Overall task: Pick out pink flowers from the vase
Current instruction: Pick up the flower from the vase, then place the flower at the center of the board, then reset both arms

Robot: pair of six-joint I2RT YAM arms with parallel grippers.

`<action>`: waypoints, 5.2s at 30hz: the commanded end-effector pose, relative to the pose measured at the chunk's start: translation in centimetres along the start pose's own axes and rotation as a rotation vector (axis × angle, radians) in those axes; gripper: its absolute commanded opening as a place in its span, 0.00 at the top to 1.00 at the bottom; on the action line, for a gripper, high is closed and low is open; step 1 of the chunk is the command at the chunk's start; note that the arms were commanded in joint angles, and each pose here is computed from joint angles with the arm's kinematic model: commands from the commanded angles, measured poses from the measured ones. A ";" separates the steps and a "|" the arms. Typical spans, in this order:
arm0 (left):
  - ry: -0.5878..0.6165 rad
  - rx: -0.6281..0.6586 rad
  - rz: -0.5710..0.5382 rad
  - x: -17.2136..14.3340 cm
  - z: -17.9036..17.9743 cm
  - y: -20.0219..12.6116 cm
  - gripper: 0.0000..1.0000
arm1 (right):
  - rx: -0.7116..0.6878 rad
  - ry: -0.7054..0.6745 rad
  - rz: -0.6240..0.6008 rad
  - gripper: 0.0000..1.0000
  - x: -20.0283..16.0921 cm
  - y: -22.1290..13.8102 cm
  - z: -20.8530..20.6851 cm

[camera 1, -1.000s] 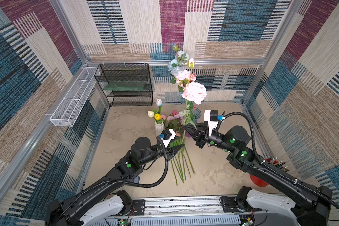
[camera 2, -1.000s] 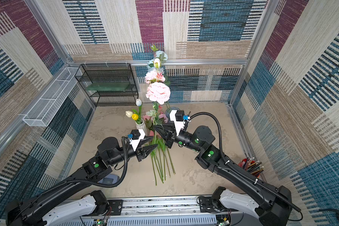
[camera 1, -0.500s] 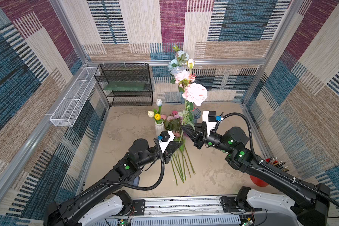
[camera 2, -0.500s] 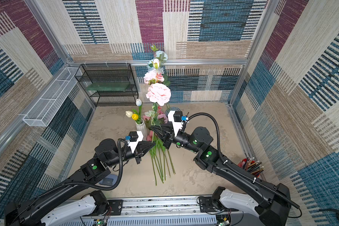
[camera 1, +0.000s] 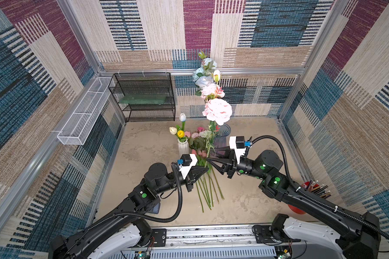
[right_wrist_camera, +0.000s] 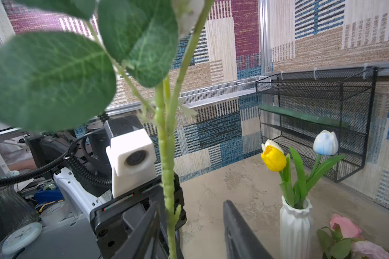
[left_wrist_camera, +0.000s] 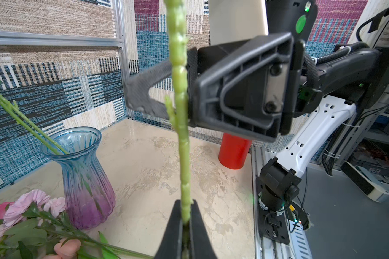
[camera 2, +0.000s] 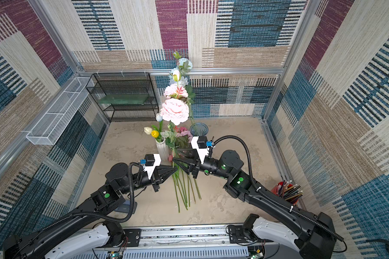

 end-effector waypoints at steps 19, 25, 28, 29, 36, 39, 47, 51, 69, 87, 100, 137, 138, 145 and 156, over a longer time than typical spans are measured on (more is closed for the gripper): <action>-0.037 -0.039 -0.035 0.6 -0.1 0.4 1.00 | 0.083 -0.013 0.020 1.00 -0.7 0.6 0.4; -0.042 -0.005 -0.021 0.6 -0.1 -0.2 0.82 | 0.002 -0.039 0.045 1.00 -0.1 0.6 0.0; -0.038 0.016 -0.002 0.5 -0.3 -1.1 0.70 | -0.062 -0.047 0.102 1.00 -0.2 1.0 -0.6; -0.035 0.024 0.007 0.4 -0.4 -1.4 0.68 | -0.090 -0.047 0.123 1.00 -0.4 1.0 -0.8; 0.009 0.212 0.098 -0.3 -0.8 -5.5 0.54 | -0.301 -0.009 0.322 1.00 -3.1 1.8 -3.2; 0.024 0.278 0.113 -0.7 -1.2 -7.7 0.53 | -0.411 0.077 0.392 1.00 -4.5 1.9 -4.2; -0.006 0.329 0.170 -1.4 -2.8 -12.4 0.52 | -0.660 0.232 0.496 1.00 -8.5 2.4 -5.7; -0.026 0.335 0.213 -2.7 -3.3 -13.6 0.52 | -0.747 0.284 0.573 1.00 -10.7 3.3 -6.9; -0.012 0.315 0.168 -3.1 -3.5 -13.8 0.50 | -1.103 0.353 0.818 0.96 -17.9 6.6 -14.4; -0.006 0.310 0.162 -3.1 -3.5 -13.8 0.49 | -1.076 0.407 0.881 0.71 -20.8 7.3 -16.6; 0.004 0.345 0.211 -2.9 -2.9 -13.0 0.35 | -0.851 0.290 0.583 0.47 -10.0 6.0 -11.5; -0.086 1.240 0.550 -16.8 20.1 -9.6 0.00 | -1.236 -0.179 -0.002 0.05 -7.3 -19.7 -16.1; -0.091 1.215 0.557 -17.0 20.6 -9.7 0.00 | -1.254 -0.181 0.019 0.05 -8.2 -20.3 -16.4; -0.145 1.183 0.389 -18.7 21.7 -11.5 0.00 | -1.381 -0.090 -0.157 0.05 -12.9 -24.4 -16.8; -0.209 1.175 0.385 -19.1 23.3 -12.1 0.00 | -1.391 -0.088 -0.014 0.05 -14.4 -22.4 -21.6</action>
Point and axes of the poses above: each gripper's point midway between its finger pads, its own y axis out along the fingers, its own z axis along the line the jaws close on, x = y × z, the point moved 10 cm from there along -y, back along the fingers, and after that the axes turned 2 degrees about y, right-handed, at the moved point
